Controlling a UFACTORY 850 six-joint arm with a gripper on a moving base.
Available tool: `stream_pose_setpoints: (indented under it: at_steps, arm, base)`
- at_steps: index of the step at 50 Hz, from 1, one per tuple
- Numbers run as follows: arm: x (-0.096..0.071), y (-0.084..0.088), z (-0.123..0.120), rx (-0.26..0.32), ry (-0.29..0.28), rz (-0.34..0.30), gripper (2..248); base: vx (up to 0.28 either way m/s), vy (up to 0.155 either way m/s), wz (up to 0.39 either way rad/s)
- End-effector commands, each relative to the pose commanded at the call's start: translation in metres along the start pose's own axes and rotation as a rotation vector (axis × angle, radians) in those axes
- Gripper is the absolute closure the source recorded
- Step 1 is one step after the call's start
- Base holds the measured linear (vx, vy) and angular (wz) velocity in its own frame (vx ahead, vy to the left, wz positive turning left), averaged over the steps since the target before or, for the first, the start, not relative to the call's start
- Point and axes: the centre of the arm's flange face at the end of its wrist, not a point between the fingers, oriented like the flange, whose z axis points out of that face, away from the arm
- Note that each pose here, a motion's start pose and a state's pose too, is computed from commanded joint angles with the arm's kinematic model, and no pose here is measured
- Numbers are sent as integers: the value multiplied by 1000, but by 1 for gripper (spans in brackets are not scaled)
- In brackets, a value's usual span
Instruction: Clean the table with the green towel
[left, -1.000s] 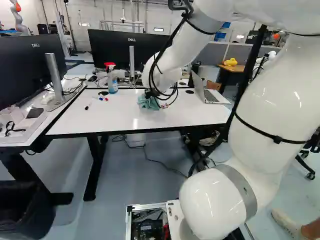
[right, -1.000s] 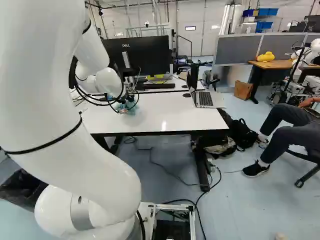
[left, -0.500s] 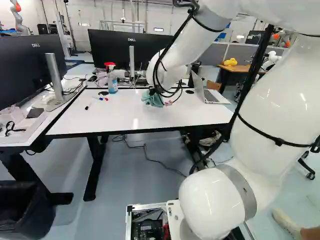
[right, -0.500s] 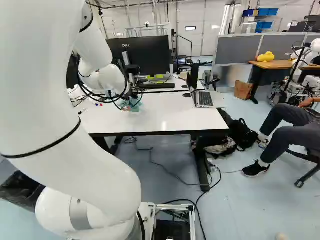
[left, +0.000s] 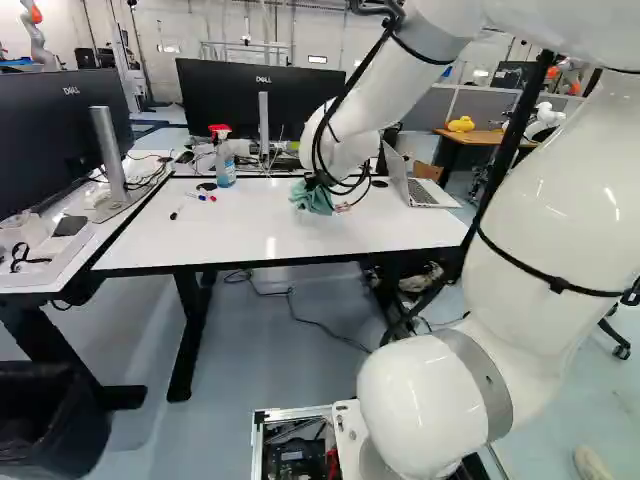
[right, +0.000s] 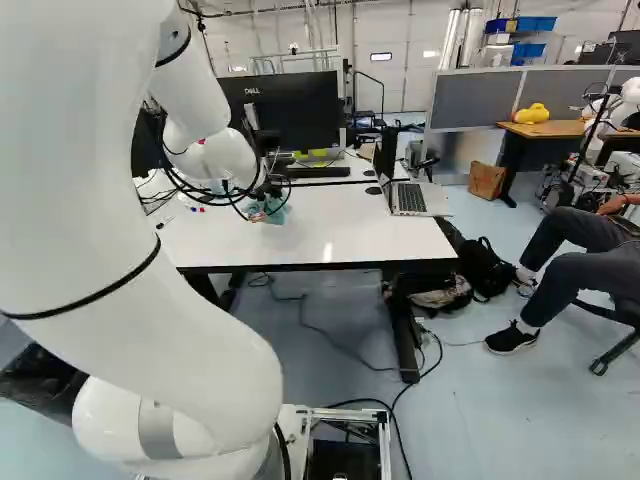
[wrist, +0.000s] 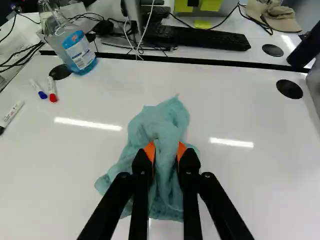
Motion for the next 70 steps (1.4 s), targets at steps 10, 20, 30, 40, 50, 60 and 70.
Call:
stream_pose_setpoints:
  at_steps: [10,20,30,40,50,60,70]
  arm:
    - [-2,15,-2,-25,0,22,185]
    - [-4,31,-4,-51,0,44,185]
    - [-5,47,-6,-77,0,67,185]
    - [-7,62,-8,-102,0,89,185]
    - [-7,78,-7,-128,0,111,185]
    - [-5,94,-6,-153,0,133,185]
    - [-3,110,-3,-178,0,155,185]
  base:
    - [0,0,0]
    - [0,0,0]
    - [0,0,0]
    - [0,0,0]
    - [0,0,0]
    - [0,0,0]
    - [0,0,0]
